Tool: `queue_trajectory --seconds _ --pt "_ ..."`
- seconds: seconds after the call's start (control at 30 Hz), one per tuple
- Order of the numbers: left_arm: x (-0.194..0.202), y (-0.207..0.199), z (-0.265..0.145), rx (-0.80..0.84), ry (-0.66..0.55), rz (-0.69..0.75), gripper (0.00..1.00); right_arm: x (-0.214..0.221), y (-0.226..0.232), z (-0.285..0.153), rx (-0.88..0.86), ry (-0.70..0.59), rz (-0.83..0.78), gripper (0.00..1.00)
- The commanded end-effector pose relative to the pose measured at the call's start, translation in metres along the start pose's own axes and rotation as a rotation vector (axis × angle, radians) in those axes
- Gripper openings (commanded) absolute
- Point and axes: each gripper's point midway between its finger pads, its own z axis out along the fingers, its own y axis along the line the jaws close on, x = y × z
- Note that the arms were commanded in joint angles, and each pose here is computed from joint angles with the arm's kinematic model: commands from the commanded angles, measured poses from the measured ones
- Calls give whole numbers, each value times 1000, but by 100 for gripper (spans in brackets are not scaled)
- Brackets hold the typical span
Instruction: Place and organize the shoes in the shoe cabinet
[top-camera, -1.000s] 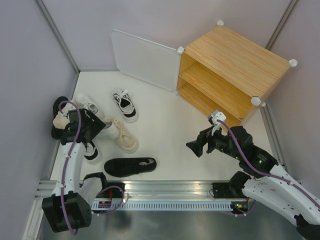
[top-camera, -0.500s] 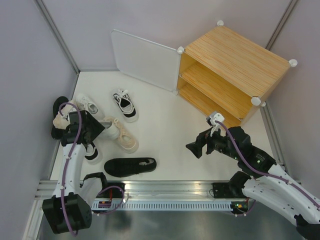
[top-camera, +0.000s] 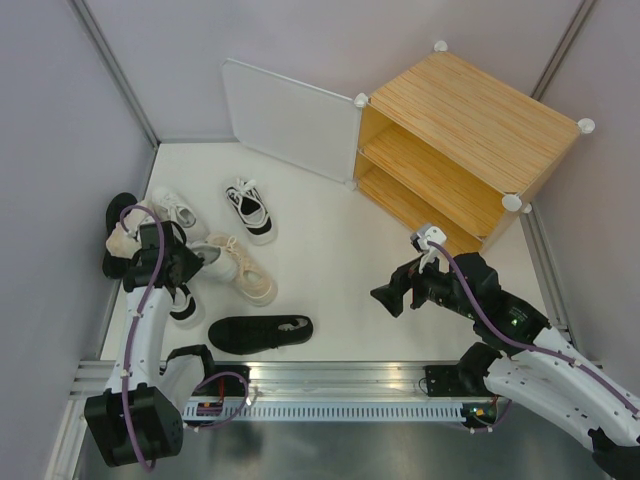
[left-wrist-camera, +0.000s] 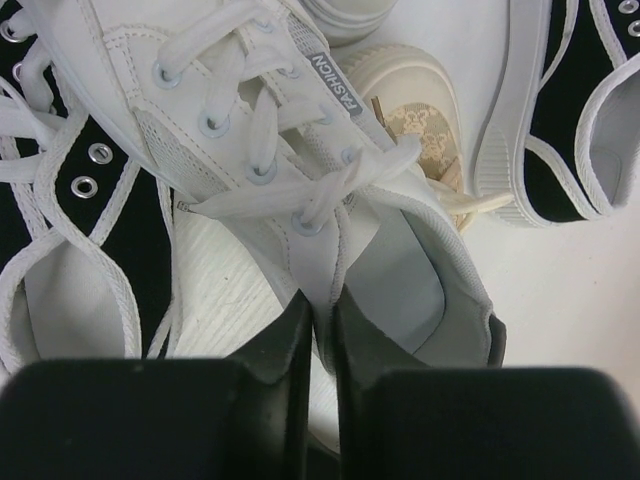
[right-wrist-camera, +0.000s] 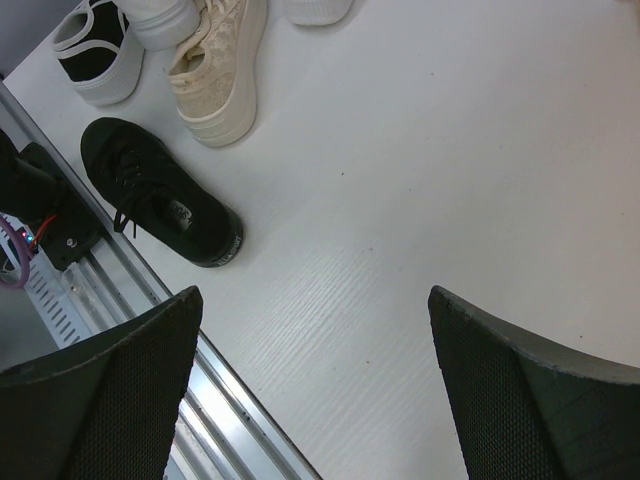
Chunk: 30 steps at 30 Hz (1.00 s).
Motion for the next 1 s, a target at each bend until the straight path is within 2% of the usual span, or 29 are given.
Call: queue_trajectory --seconds 0.0,0.03,0.07,0.5,0.8,0.97 --pt "-9 -8 -6 37 -17 43 11 -7 3 1 -18 -27 -15 97" --pt "-9 -11 -8 54 -16 52 3 -7 4 1 -19 -29 -15 97" --pt "-9 -13 -9 61 -15 55 2 -7 3 1 -17 -28 -16 97" --pt "-23 -51 -46 230 -38 82 2 -12 4 -4 -12 -47 -16 97" --pt "-11 -88 -51 364 21 191 2 -13 4 -5 -11 -49 -19 97" --pt "-15 -111 -61 432 8 247 2 -14 3 -5 -10 -51 -19 97"
